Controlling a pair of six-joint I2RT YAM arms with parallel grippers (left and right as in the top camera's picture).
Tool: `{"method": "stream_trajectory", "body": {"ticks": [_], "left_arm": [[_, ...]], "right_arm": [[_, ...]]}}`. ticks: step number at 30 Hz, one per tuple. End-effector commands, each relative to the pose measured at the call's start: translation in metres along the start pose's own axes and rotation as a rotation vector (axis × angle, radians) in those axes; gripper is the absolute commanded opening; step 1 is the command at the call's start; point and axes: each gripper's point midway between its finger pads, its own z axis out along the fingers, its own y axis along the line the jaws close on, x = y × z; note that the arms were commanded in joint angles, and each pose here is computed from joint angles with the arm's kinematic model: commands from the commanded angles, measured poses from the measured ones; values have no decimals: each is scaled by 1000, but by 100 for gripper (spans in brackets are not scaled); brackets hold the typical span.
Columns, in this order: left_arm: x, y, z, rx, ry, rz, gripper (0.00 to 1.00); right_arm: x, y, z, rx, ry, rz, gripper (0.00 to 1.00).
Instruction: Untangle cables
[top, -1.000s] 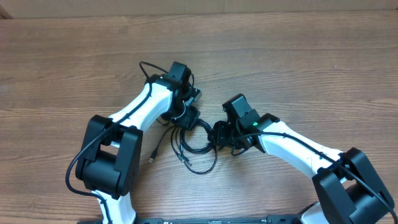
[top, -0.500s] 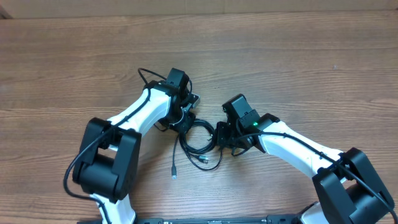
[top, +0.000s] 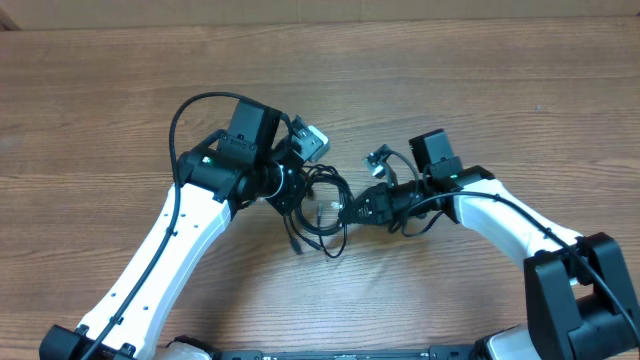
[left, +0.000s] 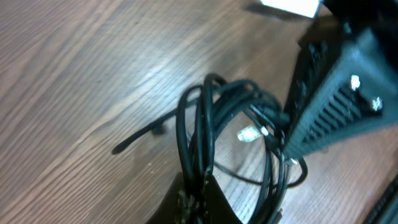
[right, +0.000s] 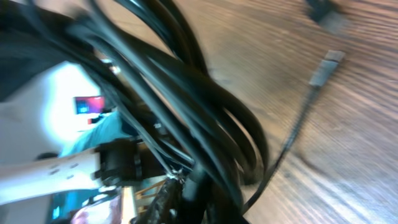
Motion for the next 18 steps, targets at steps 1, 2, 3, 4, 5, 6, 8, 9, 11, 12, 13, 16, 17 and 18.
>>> {"method": "stream_trajectory", "body": {"ticks": [1,2,3,4,5,6,8,9,11,12,13,16,17,18], "left_arm": [[5,-22,5,139,-1,123,4],[6,-23,7,152,4,126,4],[7,-23,8,159,7,129,4],[7,-25,11,171,9,133,4],[7,-27,12,190,8,142,4],[7,-30,14,214,3,148,4],[6,-37,18,268,-3,153,5],[7,-39,21,289,-1,146,4],[8,-39,28,314,11,132,4],[9,-38,32,317,17,128,4],[10,-37,36,320,25,121,4],[14,-40,48,375,48,92,4],[15,-42,50,392,50,85,4],[16,-44,54,417,53,73,5]], "right_arm": [[-3,31,-26,-216,-36,-114,15],[-6,35,-35,-255,-58,-132,17],[-9,33,-41,-258,-78,-126,18],[-14,29,-49,-251,-104,-118,25],[-15,27,-52,-247,-114,-112,30],[-15,26,-53,-245,-116,-105,33],[-13,22,-52,-228,-112,-81,35],[-12,20,-50,-213,-107,-70,33],[-5,8,-43,-135,-83,-21,29],[-2,2,-40,-97,-71,-1,27],[3,-5,-36,-49,-54,23,23],[13,-12,-24,14,-7,44,19],[14,-14,-22,32,-1,60,19],[14,-21,-18,89,2,107,19]]}}
